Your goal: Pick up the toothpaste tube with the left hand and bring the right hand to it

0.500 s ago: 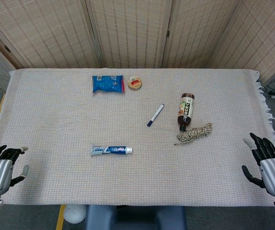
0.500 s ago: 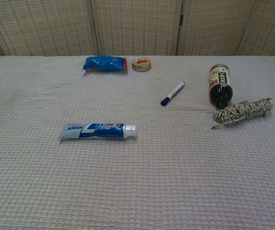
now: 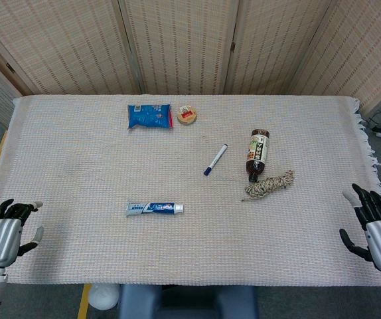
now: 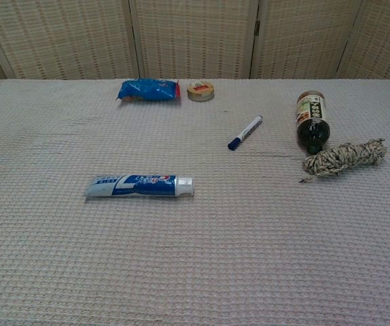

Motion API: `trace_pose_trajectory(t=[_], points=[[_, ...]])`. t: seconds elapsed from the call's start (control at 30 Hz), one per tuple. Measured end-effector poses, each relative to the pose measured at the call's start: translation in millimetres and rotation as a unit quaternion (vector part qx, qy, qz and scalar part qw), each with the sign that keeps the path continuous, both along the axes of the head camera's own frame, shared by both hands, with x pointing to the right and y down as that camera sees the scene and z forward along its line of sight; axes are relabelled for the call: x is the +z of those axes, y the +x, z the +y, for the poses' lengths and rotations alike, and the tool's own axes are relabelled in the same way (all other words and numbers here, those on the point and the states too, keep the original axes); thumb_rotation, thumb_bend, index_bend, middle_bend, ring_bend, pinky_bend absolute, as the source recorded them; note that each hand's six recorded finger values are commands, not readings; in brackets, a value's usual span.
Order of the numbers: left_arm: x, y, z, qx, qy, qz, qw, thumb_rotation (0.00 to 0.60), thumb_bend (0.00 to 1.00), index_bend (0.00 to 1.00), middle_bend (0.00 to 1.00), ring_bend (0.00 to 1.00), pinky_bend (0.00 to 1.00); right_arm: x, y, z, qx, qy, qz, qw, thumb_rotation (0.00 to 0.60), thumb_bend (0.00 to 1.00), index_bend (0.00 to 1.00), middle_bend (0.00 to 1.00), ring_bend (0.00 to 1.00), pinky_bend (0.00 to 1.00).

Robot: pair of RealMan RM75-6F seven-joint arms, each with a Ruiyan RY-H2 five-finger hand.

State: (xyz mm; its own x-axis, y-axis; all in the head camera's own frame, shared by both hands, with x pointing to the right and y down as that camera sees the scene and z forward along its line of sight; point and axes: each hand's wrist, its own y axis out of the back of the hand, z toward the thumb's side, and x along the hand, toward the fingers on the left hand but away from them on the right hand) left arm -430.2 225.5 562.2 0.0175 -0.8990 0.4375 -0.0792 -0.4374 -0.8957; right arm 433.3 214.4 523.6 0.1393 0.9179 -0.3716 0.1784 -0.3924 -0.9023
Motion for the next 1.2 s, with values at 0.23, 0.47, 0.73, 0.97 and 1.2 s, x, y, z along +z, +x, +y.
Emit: trace_pose_trajectory(t=[0.23, 0.47, 0.73, 0.97, 1.2], points=[[6, 20, -20, 0.034, 0.004, 0.018, 0.9992, 0.600, 0.45, 0.30, 0.38, 0.28, 0.16, -3, -1, -4, -0.003, 0.007, 0.001, 1.0000, 0.600, 0.45, 0.00, 0.00, 0.00, 0.00], [25, 61, -44, 0.088, -0.010, 0.059, 0.9944, 0.600, 0.43, 0.29, 0.38, 0.27, 0.16, -5, -4, -6, -0.005, 0.007, 0.004, 1.0000, 0.600, 0.45, 0.00, 0.00, 0.00, 0.00], [70, 117, -62, 0.150, -0.062, 0.080, 0.9836, 0.600, 0.37, 0.26, 0.36, 0.24, 0.14, -5, -3, -6, 0.000, 0.005, 0.006, 1.0000, 0.600, 0.45, 0.00, 0.00, 0.00, 0.00], [111, 160, -66, 0.181, -0.092, 0.084, 0.9757, 0.600, 0.35, 0.23, 0.35, 0.23, 0.14, -5, -2, -7, 0.001, 0.003, 0.011, 0.9999, 0.600, 0.45, 0.00, 0.00, 0.00, 0.00], [144, 195, -60, 0.213, -0.112, 0.069, 0.9683, 0.600, 0.35, 0.22, 0.33, 0.23, 0.14, -2, -1, -8, 0.003, -0.001, 0.012, 0.9999, 0.600, 0.45, 0.00, 0.00, 0.00, 0.00]])
